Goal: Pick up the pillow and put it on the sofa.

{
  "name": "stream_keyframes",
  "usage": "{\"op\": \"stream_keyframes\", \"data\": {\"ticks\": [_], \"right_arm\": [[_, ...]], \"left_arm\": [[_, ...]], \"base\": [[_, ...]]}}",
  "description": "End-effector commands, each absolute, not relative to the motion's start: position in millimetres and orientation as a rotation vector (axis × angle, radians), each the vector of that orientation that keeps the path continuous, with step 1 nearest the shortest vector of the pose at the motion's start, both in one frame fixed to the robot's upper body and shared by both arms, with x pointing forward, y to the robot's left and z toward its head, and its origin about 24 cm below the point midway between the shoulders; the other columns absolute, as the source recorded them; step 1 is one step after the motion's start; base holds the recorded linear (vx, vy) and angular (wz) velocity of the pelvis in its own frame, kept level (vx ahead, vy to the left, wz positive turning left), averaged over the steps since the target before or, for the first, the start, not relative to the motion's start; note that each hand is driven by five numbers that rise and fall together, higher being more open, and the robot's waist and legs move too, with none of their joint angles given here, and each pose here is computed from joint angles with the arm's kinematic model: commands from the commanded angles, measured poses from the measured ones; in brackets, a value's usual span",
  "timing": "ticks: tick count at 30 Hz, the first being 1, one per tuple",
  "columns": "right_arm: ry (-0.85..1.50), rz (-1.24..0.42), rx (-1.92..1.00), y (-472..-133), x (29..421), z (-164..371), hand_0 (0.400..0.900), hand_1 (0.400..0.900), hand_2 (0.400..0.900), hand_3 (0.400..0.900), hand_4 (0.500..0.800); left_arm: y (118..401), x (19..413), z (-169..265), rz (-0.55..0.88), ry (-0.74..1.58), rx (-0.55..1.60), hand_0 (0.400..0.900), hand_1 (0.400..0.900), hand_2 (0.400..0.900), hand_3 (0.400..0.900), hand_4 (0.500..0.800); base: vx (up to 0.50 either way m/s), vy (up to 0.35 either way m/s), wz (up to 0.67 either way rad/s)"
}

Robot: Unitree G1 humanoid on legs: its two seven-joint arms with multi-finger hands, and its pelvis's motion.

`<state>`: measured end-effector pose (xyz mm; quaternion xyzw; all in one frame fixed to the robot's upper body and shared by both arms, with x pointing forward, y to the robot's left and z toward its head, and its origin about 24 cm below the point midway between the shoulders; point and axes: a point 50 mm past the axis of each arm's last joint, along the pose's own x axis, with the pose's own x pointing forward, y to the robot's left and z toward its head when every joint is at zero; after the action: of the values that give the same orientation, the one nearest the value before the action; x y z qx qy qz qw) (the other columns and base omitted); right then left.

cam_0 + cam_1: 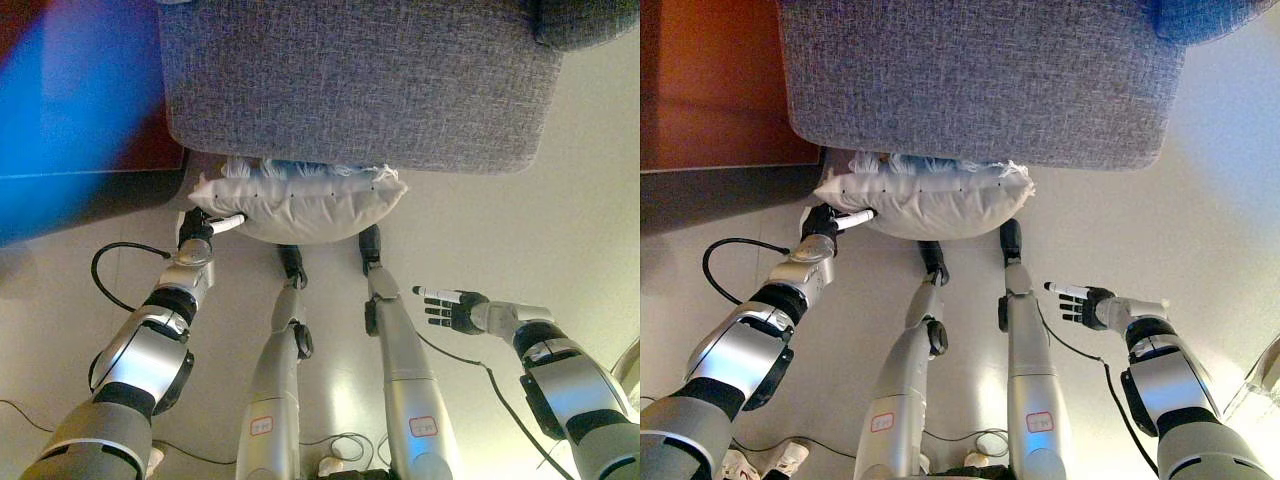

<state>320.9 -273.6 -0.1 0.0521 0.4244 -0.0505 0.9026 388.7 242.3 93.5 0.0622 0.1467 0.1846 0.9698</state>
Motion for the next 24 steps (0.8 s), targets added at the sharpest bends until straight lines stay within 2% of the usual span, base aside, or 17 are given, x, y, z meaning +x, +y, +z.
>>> {"op": "stream_keyframes", "data": {"ticks": [1,6,13,14,15,16,17,24], "right_arm": [[0.988,-0.191,0.130,-289.3,300.7,-13.4,0.900,0.900,0.900,0.900,0.800],[0.985,-0.187,0.153,-284.5,304.5,-11.4,0.900,0.900,0.900,0.900,0.800],[0.964,-0.149,0.147,-279.4,308.1,-10.7,0.900,0.900,0.900,0.900,0.800],[0.963,-0.146,0.146,-278.0,308.8,-10.9,0.900,0.900,0.900,0.900,0.800],[0.962,-0.146,0.143,-277.6,309.2,-10.6,0.900,0.900,0.900,0.900,0.800],[0.962,-0.146,0.143,-277.6,309.2,-10.6,0.900,0.900,0.900,0.900,0.800],[0.960,-0.150,0.138,-277.5,309.9,-10.1,0.900,0.900,0.900,0.900,0.800],[0.948,-0.170,0.117,-282.9,309.3,-8.3,0.900,0.900,0.900,0.900,0.800]], "left_arm": [[270.8,387.5,112.1,0.501,0.240,0.027,0.900,0.900,0.900,0.900,0.800],[264.1,397.6,137.7,0.486,0.149,-0.072,0.900,0.900,0.900,0.900,0.800],[253.5,405.4,156.0,0.446,0.111,-0.078,0.900,0.900,0.900,0.900,0.800],[251.1,406.2,156.7,0.433,0.106,-0.084,0.802,0.802,0.802,0.802,0.741],[249.8,406.7,157.4,0.421,0.100,-0.084,0.604,0.604,0.604,0.604,0.622],[249.5,406.8,157.7,0.416,0.097,-0.085,0.518,0.518,0.518,0.518,0.571],[247.0,407.6,159.0,0.390,0.081,-0.088,0.400,0.400,0.400,0.400,0.500],[238.5,407.8,155.1,0.328,0.080,-0.106,0.400,0.400,0.400,0.400,0.500]], "base": [[0.012,-0.033,-0.05],[0.006,-0.021,-0.05],[0.000,0.000,0.00],[0.000,0.000,0.00],[0.000,0.000,0.00],[0.000,0.000,0.00],[0.000,0.000,0.00],[0.004,0.009,0.00]]}}
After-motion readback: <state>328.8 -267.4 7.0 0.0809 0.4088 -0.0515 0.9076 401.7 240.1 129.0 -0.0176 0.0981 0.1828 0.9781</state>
